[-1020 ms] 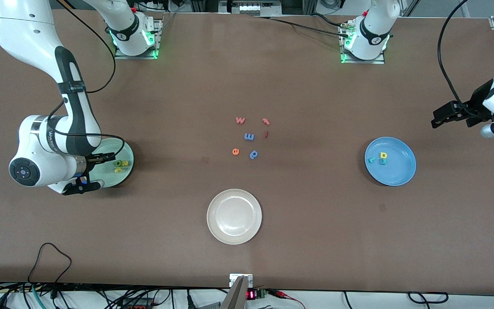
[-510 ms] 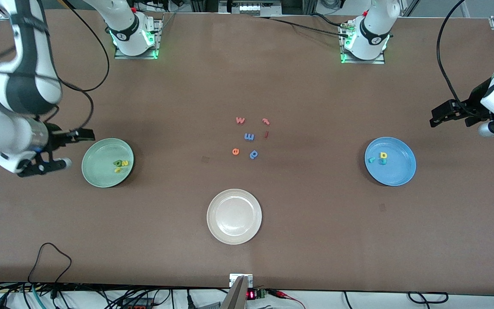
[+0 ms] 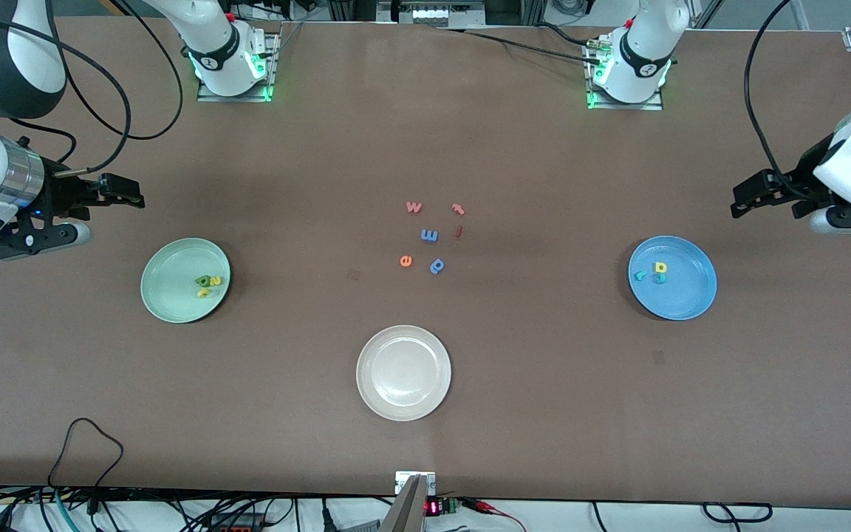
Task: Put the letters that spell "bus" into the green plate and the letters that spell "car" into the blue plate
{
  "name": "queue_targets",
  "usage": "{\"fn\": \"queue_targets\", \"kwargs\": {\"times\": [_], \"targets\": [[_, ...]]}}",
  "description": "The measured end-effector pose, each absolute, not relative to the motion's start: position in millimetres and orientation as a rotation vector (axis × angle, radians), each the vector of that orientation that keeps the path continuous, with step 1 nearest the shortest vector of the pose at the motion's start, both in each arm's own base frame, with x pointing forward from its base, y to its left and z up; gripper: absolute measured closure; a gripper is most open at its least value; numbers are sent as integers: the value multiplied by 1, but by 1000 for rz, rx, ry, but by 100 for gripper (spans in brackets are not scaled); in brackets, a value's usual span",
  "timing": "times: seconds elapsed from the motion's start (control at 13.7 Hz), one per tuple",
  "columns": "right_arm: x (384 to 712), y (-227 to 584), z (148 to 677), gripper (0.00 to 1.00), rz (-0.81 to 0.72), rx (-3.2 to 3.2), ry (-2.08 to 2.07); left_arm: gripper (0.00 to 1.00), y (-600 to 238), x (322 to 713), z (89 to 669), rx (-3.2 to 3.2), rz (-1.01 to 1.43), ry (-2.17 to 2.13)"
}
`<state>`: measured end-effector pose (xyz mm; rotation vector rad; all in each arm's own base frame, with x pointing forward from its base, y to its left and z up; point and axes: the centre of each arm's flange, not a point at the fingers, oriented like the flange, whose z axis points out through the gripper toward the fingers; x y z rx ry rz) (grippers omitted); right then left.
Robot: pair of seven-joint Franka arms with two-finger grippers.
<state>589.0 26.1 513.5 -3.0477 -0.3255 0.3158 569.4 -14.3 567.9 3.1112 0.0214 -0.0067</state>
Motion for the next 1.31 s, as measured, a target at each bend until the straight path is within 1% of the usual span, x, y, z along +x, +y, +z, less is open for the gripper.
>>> {"fn": "queue_targets", "kwargs": {"times": [0.22, 0.44, 0.66, 0.87, 1.31], "targets": [[591, 26, 519, 0, 281, -3057, -316, 0, -7, 570, 568, 3112, -5, 42], [593, 18, 536, 0, 184, -3079, -280, 0, -1, 569, 569, 3112, -8, 65], [581, 18, 562, 0, 113, -3105, -191, 0, -5, 566, 568, 3112, -44, 57], [572, 30, 569, 0, 96, -3118, -131, 0, -16, 562, 570, 3113, -67, 26], [578, 21, 563, 0, 89, -3120, -116, 0, -14, 558, 570, 3113, -102, 31]]}}
